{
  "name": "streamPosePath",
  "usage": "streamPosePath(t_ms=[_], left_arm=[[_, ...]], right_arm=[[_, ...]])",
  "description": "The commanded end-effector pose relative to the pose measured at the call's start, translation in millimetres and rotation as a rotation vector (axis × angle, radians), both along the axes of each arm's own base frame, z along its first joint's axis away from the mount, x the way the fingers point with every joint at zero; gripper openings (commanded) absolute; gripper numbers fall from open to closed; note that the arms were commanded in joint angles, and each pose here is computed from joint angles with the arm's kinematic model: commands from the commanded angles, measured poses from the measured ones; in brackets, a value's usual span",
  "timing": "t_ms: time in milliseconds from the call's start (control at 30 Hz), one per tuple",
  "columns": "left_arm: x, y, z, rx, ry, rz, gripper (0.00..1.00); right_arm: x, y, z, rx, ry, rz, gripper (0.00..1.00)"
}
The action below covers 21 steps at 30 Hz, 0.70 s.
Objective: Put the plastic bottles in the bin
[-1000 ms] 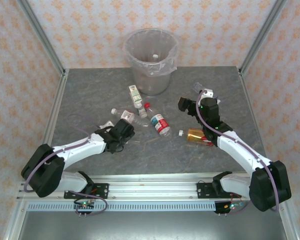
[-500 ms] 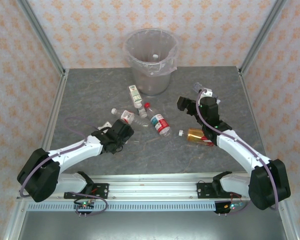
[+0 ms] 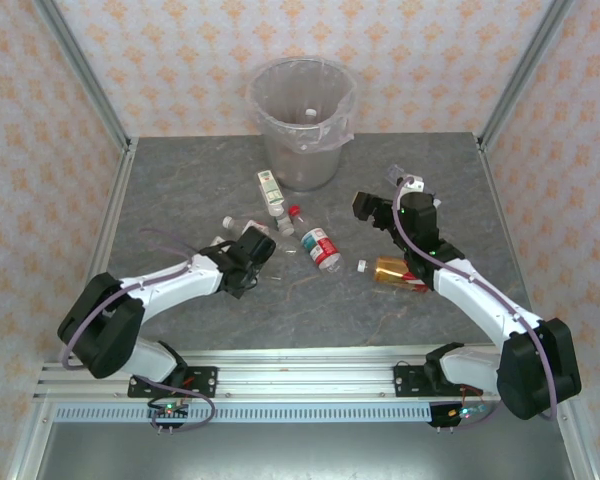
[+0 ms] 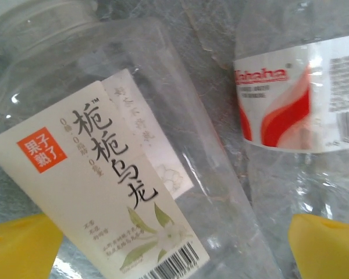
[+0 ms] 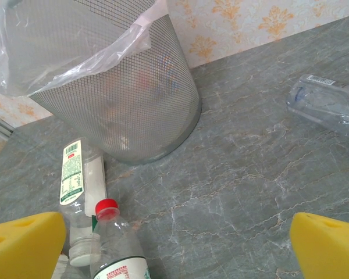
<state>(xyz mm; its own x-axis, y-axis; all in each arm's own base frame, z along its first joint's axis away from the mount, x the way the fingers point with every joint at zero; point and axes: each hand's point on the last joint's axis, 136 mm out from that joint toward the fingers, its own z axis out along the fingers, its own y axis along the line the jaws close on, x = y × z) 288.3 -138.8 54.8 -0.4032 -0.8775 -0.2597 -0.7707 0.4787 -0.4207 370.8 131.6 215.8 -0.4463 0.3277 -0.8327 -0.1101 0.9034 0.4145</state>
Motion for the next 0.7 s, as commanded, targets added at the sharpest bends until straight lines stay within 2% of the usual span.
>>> streamPosePath(t_ms=[0,167,333,500,667], left_arm=[[-1,18,-9,0.067,0.056,0.086,1.00],[1,14,-27,0.100,0.139,0.060,1.00],[-3,15,-43,0.112,0.170,0.053,0.99],[-6,22,-44,0.156,0.175,0.004,0.86],[-3,25,-32,0.218,0.125,-0.141,0.80]], right_arm=[[5,5,18,0.026,-0.041,0.008,0.99],[5,6,17,0.025,-0.037,0.013,0.99],[4,5,14,0.017,-0.028,0.011,0.99],[3,5,13,0.009,-0.024,0.013,0.99],[4,3,13,0.000,-0.024,0.008,0.99]])
